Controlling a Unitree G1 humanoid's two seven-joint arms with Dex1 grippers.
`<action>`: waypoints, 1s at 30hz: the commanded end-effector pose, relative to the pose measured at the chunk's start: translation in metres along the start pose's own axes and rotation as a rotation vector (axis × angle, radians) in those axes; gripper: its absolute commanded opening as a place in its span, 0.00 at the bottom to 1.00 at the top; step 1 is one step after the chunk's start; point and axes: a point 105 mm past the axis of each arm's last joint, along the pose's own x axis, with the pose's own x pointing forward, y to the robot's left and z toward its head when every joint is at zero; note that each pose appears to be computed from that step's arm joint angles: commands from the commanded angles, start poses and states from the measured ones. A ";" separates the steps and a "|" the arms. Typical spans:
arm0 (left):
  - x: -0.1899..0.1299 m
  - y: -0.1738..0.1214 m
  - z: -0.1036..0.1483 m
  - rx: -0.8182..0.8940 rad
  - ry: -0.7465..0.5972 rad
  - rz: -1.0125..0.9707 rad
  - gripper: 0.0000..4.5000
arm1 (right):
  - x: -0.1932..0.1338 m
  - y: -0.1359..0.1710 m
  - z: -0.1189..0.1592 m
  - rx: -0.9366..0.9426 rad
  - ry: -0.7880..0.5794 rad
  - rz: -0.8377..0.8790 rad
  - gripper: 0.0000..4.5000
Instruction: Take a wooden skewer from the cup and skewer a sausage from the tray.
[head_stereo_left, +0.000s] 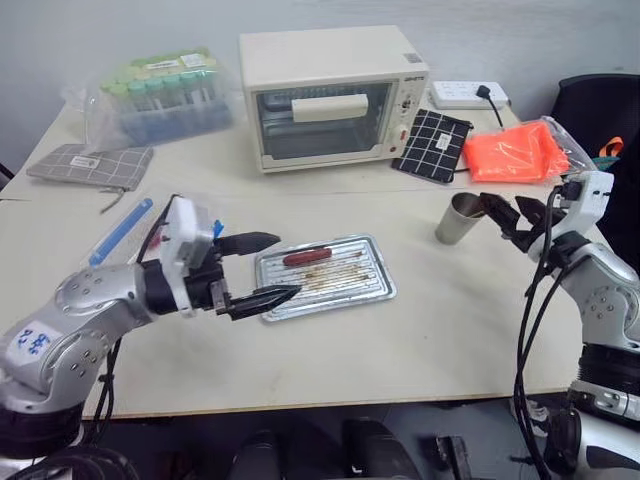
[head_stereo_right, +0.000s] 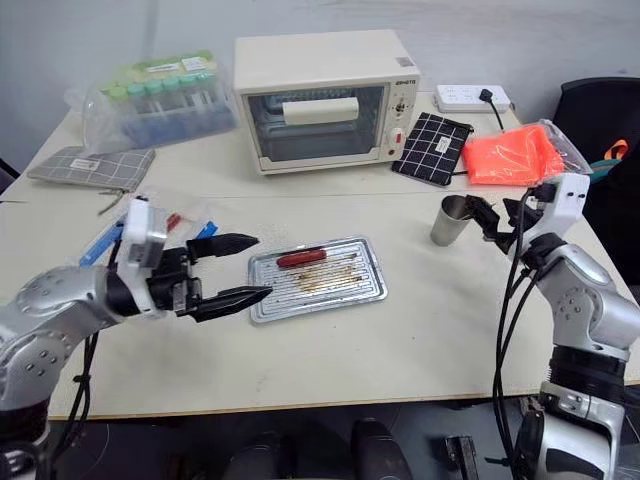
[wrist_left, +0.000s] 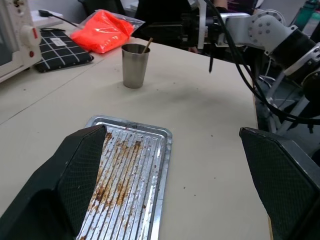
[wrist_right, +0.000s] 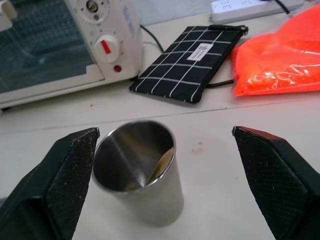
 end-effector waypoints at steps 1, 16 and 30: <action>0.006 -0.002 0.003 0.030 -0.005 -0.031 1.00 | 0.000 -0.002 0.019 0.017 -0.087 -0.010 0.89; 0.018 0.001 0.005 0.075 -0.014 -0.047 1.00 | 0.011 0.016 -0.002 0.034 -0.054 0.021 0.47; 0.027 -0.001 0.007 0.087 -0.026 -0.074 1.00 | 0.012 0.024 0.002 0.044 -0.092 0.039 0.01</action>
